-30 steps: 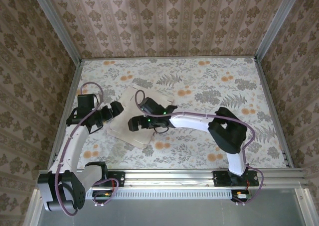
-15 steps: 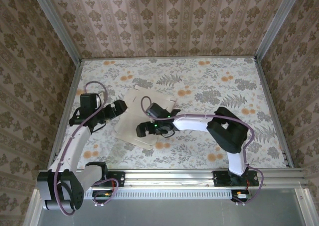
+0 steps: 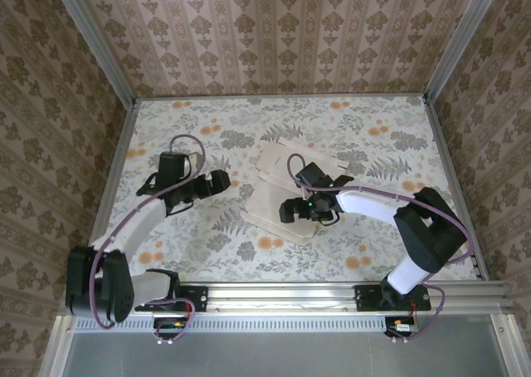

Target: Fold the paper box

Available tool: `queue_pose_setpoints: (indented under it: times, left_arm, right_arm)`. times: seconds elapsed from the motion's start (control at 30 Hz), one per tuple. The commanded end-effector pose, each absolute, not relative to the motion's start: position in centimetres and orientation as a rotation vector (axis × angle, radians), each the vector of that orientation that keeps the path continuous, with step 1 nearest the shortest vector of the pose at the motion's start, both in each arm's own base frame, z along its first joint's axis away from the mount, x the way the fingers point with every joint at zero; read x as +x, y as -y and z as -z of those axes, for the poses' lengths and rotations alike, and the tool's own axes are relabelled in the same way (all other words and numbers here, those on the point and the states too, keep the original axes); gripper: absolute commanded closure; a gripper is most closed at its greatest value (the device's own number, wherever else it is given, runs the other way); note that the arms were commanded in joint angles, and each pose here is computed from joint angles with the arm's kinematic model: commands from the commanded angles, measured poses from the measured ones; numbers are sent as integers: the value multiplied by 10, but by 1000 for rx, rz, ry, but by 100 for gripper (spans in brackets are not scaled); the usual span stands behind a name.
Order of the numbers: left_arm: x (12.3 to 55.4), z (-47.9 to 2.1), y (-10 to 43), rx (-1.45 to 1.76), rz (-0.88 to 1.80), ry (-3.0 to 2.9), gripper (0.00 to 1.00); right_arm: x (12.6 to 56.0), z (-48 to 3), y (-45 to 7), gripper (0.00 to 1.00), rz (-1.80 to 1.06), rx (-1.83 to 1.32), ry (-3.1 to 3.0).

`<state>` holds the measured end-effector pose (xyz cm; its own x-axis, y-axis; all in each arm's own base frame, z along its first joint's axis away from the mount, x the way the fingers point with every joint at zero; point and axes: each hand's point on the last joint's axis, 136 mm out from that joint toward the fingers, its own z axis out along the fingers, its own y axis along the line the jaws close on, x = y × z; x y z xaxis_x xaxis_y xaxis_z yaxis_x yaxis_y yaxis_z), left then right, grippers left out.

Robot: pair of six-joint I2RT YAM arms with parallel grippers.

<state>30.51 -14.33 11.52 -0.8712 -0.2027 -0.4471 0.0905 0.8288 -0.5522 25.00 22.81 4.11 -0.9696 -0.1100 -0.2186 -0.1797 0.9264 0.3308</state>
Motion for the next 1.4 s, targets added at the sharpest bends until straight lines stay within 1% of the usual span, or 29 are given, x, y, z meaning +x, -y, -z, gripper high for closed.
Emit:
queue_pose_setpoints:
  times: [0.0, 0.07, 0.17, 0.33, 0.43, 0.5, 0.73, 0.9, 1.17, 1.37]
  left_arm:
    - [340, -144, 164, 60, 805, -2409, 2]
    - [354, -144, 179, 114, 807, -2422, 4]
    - [373, -141, 204, 172, 844, -2454, 14]
    - [405, -132, 232, 256, 863, -2482, 20]
    - [418, -124, 245, 325, 911, -2504, 31]
    - [422, -116, 253, 355, 933, -2551, 37]
    - [427, -93, 262, 411, 961, -2647, 37]
    - [422, -83, 268, 501, 951, -2691, 36]
    - [415, -78, 264, 536, 973, -2742, 35]
    - [412, -71, 271, 592, 985, -2793, 32]
  right_arm:
    - [234, -59, -219, 0, -508, -345, -2882]
    - [237, -70, -223, 0, -556, -334, -2839]
    - [244, -77, -225, 0, -602, -252, -2797]
    - [263, -75, -226, 0, -652, -62, -2754]
    - [272, -71, -233, 0, -706, -9, -2729]
    - [276, -67, -233, 0, -693, 15, -2740]
    - [271, -43, -237, 0, -706, 8, -2810]
    - [258, -28, -244, 0, -750, -94, -2883]
    - [221, -17, -216, 0, -603, -280, -3016]
    - [199, -22, -205, 0, -608, -366, -3046]
